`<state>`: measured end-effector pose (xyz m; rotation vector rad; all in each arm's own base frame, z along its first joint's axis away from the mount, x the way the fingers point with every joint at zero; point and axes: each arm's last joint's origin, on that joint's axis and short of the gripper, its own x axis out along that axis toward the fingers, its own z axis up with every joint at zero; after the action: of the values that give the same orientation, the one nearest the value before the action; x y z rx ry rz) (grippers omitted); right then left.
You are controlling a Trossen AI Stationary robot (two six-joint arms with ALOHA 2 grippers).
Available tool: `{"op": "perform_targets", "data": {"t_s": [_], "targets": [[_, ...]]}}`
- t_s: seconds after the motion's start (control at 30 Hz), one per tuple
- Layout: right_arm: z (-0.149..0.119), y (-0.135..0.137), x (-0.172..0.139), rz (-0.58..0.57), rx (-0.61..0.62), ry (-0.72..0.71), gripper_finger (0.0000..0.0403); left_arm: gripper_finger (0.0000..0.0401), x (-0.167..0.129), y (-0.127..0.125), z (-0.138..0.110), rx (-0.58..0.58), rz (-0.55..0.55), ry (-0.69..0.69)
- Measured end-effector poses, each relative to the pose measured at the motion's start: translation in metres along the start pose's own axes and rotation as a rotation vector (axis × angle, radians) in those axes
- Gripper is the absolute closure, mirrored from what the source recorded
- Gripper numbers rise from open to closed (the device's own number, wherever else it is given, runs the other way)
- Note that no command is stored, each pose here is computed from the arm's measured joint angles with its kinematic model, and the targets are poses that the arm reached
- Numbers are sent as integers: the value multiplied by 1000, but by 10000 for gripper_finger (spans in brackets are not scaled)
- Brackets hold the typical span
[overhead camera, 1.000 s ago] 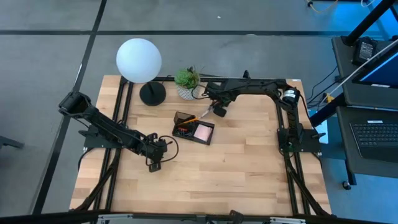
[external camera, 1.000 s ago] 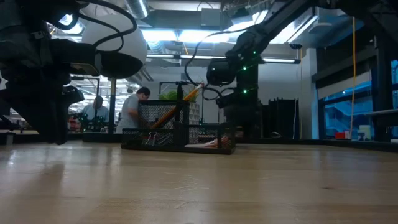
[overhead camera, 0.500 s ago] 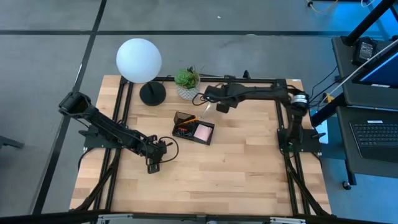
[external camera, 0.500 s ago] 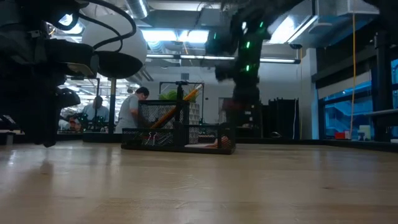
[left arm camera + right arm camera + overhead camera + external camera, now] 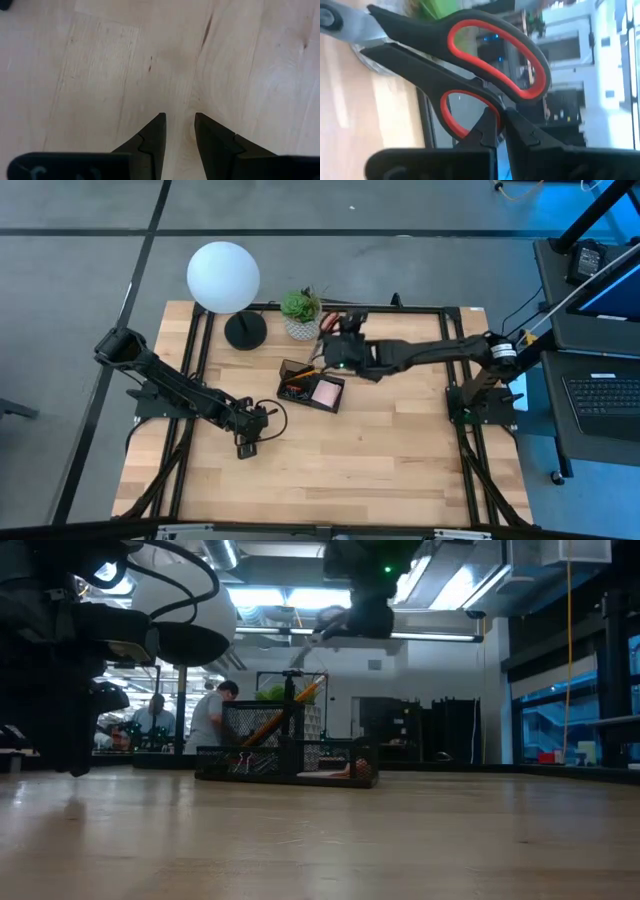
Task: Pick and place office supplies into organizer
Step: Put the black scissors into the black desk organizer
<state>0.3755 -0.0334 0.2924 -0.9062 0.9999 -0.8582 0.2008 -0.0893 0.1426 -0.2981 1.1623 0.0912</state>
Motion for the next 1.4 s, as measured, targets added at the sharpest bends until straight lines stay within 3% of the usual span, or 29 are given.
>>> {"op": "perform_targets", "data": {"t_s": [0.23, 0.6, 1.4], "targets": [[22, 26, 0, -24, -36, -71, 388, 304, 0, 0, 0, -1, -3, -3], [42, 72, 23, -77, -235, -79, 388, 304, 0, 0, 0, -1, -1, -2], [51, 91, -12, -66, -310, -163, 379, 304, 0, 0, 0, 10, 1, 1]]}}
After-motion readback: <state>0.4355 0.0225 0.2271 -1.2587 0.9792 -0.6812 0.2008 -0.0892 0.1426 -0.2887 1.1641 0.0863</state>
